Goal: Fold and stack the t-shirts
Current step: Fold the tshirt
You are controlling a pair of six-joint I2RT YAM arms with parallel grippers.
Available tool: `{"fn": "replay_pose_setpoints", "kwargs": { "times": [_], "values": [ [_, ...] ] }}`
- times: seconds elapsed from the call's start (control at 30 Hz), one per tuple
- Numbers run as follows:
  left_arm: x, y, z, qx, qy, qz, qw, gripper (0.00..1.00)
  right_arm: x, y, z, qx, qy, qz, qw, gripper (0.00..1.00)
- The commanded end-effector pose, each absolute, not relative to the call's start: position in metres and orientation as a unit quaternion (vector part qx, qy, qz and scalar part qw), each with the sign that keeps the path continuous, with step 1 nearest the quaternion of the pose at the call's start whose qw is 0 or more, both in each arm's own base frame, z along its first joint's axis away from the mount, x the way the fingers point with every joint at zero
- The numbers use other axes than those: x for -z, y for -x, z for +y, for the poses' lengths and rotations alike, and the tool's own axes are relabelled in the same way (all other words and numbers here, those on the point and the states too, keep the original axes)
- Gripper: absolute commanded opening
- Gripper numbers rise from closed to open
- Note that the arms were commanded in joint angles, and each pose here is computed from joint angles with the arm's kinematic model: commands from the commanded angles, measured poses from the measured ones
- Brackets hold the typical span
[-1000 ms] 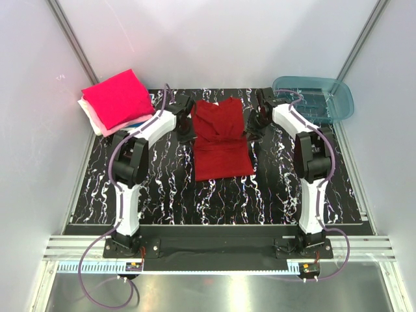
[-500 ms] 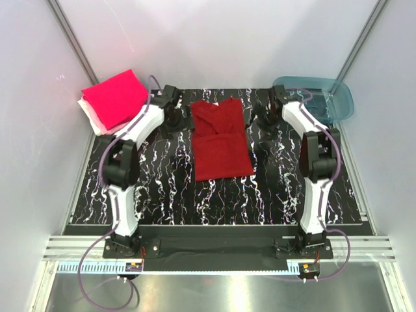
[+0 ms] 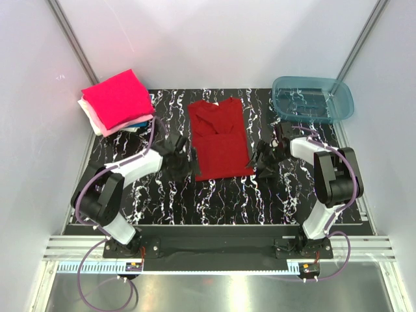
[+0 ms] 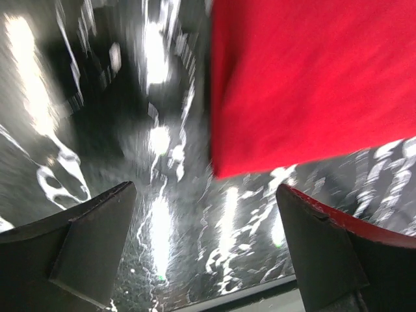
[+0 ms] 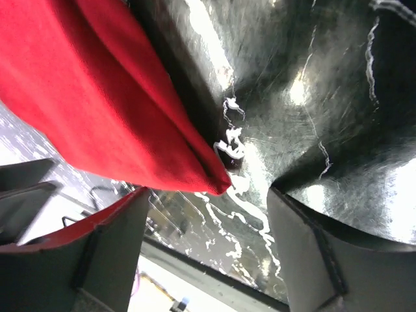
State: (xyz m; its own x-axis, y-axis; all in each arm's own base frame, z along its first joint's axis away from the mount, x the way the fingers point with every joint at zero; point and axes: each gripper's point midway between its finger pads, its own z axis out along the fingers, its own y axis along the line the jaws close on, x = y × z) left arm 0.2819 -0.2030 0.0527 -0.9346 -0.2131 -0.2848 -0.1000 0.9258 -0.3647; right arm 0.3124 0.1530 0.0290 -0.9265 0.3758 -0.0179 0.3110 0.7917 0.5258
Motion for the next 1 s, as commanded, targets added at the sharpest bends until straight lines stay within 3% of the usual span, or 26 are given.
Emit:
{"fn": "replay_pose_setpoints", "kwargs": {
  "times": [0.0, 0.1, 0.23, 0.43, 0.73, 0.8, 0.87, 0.97],
  "values": [
    [-0.057, -0.292, -0.226, 0.230, 0.097, 0.948, 0.197, 0.94, -0.038, -0.322, 0.162, -0.302, -0.160, 0.934, 0.099, 0.78],
    [-0.043, -0.281, -0.231, 0.242, 0.105, 0.946, 0.187, 0.93, -0.030, -0.319, 0.164, -0.309, -0.160, 0.933, 0.092, 0.67],
    [-0.033, -0.274, -0.237, 0.245, 0.106, 0.946, 0.184, 0.89, -0.022, -0.315, 0.167, -0.316, -0.163, 0.931, 0.079, 0.36],
    [-0.020, -0.270, -0.240, 0.248, 0.115, 0.945, 0.179, 0.74, -0.015, -0.313, 0.166, -0.312, -0.163, 0.933, 0.075, 0.24],
    [-0.003, -0.262, -0.243, 0.233, 0.114, 0.951, 0.165, 0.31, -0.010, -0.309, 0.166, -0.314, -0.166, 0.932, 0.067, 0.08],
    [-0.003, -0.262, -0.243, 0.233, 0.113, 0.951, 0.166, 0.15, -0.011, -0.307, 0.167, -0.318, -0.167, 0.931, 0.066, 0.00],
    [-0.004, -0.261, -0.242, 0.232, 0.114, 0.952, 0.165, 0.03, -0.011, -0.302, 0.168, -0.319, -0.172, 0.930, 0.061, 0.00],
    [-0.011, -0.256, -0.241, 0.226, 0.111, 0.953, 0.166, 0.00, -0.020, -0.291, 0.166, -0.321, -0.185, 0.926, 0.066, 0.00]
  ]
}}
